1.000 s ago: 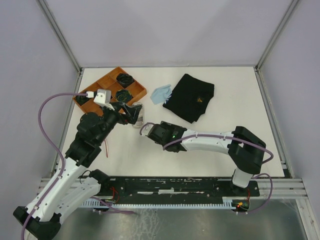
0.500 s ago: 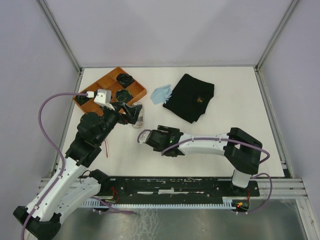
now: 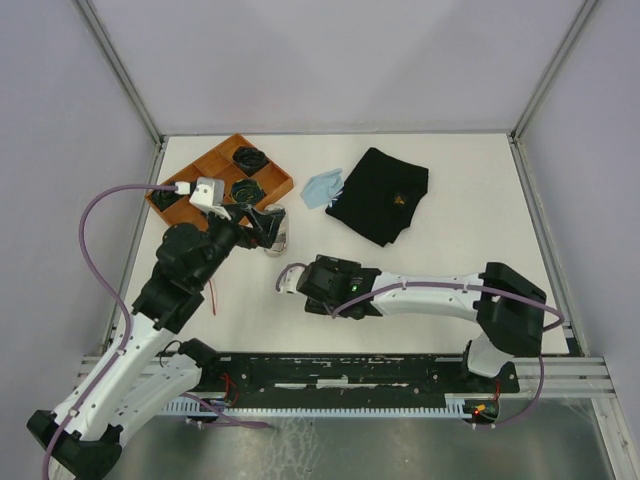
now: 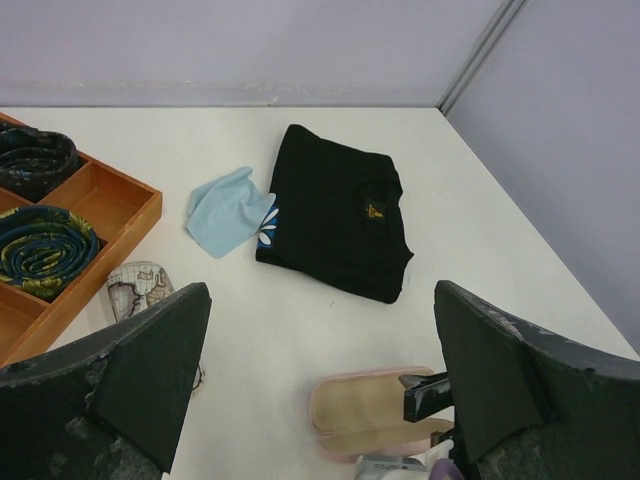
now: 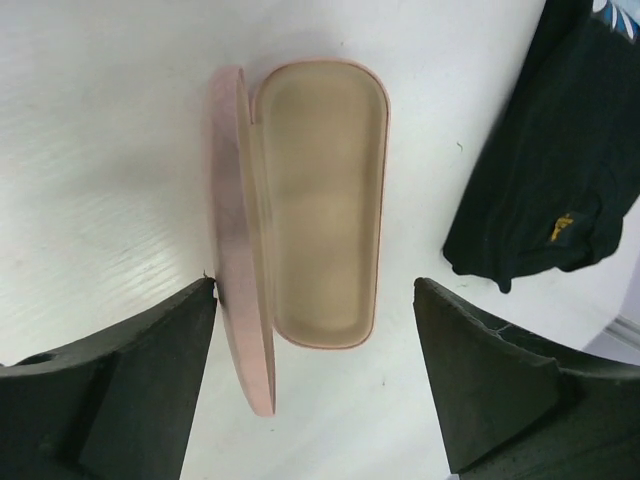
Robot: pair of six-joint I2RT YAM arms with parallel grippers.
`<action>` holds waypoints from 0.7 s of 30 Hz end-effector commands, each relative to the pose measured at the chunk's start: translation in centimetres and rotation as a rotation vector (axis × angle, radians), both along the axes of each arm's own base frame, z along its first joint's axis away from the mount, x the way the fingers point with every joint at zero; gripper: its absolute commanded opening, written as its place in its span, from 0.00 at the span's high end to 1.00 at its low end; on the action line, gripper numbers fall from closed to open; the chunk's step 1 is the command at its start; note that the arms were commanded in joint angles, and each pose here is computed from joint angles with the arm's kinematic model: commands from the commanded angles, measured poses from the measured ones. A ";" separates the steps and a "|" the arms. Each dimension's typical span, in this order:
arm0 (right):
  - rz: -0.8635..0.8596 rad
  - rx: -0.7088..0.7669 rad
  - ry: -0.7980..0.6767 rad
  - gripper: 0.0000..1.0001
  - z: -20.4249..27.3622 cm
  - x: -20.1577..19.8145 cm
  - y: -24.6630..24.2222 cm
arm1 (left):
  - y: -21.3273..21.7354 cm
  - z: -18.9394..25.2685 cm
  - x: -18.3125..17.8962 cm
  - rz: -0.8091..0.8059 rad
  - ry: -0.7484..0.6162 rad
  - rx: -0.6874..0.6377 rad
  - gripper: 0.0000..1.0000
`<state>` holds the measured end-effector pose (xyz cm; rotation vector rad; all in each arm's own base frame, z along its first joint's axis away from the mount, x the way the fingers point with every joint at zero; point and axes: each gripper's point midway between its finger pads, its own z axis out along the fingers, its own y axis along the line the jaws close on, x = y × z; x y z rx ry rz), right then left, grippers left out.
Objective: Organize the sunglasses
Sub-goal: Place the sunglasses case at the center of the board.
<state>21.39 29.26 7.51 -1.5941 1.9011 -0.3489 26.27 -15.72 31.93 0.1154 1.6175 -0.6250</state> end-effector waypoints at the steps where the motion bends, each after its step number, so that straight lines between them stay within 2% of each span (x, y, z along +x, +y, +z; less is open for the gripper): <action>1: 0.047 0.171 0.085 0.12 2.6 -2.1 1.6 | 0.1 1.4 0.3 0.000 -0.063 0.020 0.01; 5: 0.079 0.329 0.141 0.11 4.6 -3.8 2.4 | -0.2 1.1 0.4 -0.007 -0.050 0.014 0.01; 8: -0.002 0.537 0.108 0.11 7.2 -3.4 2.3 | -0.3 0.6 0.7 -0.003 -0.027 0.012 0.01; 10: -0.125 0.680 0.109 0.15 8.5 -2.2 1.4 | -0.6 0.0 0.8 -0.009 -0.009 0.007 0.01; 12: -0.315 0.805 0.076 0.25 8.9 -0.4 -0.7 | -0.9 -0.2 0.8 -0.021 -0.001 -0.005 0.01; 14: -0.519 0.887 0.013 0.31 8.5 1.0 -3.4 | -1.2 -0.4 0.8 -0.031 0.006 -0.014 0.01; 18: -0.807 0.964 0.005 0.39 5.7 2.2 -7.4 | -1.6 -0.6 0.9 -0.047 0.014 -0.020 0.01; 21: -0.927 0.994 0.073 0.43 3.6 2.5 -8.5 | -1.8 -0.9 1.0 -0.053 0.025 -0.018 0.00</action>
